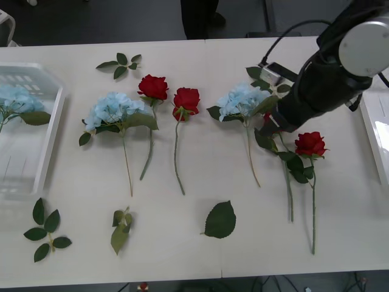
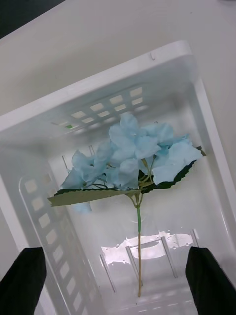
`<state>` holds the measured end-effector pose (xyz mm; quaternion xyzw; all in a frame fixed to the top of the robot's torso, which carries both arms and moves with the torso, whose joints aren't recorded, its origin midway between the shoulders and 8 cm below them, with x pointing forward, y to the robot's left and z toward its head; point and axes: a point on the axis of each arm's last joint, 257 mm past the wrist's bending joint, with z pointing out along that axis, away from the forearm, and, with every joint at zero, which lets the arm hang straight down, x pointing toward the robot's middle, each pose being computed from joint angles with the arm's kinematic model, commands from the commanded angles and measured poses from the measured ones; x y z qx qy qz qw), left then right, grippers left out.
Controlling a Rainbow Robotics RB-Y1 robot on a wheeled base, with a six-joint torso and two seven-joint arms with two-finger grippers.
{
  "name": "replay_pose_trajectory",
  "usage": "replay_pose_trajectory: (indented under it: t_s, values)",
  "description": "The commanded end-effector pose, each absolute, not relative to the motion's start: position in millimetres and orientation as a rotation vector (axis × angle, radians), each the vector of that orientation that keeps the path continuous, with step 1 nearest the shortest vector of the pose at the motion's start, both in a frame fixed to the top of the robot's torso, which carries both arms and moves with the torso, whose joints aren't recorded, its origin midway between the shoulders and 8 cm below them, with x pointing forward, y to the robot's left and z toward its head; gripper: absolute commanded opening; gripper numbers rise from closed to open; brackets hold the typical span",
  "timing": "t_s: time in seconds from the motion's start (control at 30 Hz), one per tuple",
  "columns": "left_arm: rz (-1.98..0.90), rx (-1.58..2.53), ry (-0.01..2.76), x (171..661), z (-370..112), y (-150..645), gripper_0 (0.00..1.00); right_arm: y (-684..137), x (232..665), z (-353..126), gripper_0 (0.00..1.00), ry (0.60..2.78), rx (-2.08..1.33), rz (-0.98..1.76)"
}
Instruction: Place the red flowers into the right box and the blue flowers into the left box. If a person shows an open palm, hand one flower to the person first, then continue sorting.
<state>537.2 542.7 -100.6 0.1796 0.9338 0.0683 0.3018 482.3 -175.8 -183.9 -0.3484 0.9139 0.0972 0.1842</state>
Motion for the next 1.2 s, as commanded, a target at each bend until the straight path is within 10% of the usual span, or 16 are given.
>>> replay_pose_trajectory:
  t_s: [0.03,1.2]
  values:
    - [0.259,0.491,2.397,544.6,-53.7,557.3,1.00,-214.8,475.8,-187.7,1.00,2.659,-0.772,0.222]
    - [-0.462,0.425,2.427,443.1,-194.2,257.8,1.00,-360.1,428.8,-311.3,1.00,2.802,-0.504,-0.126]
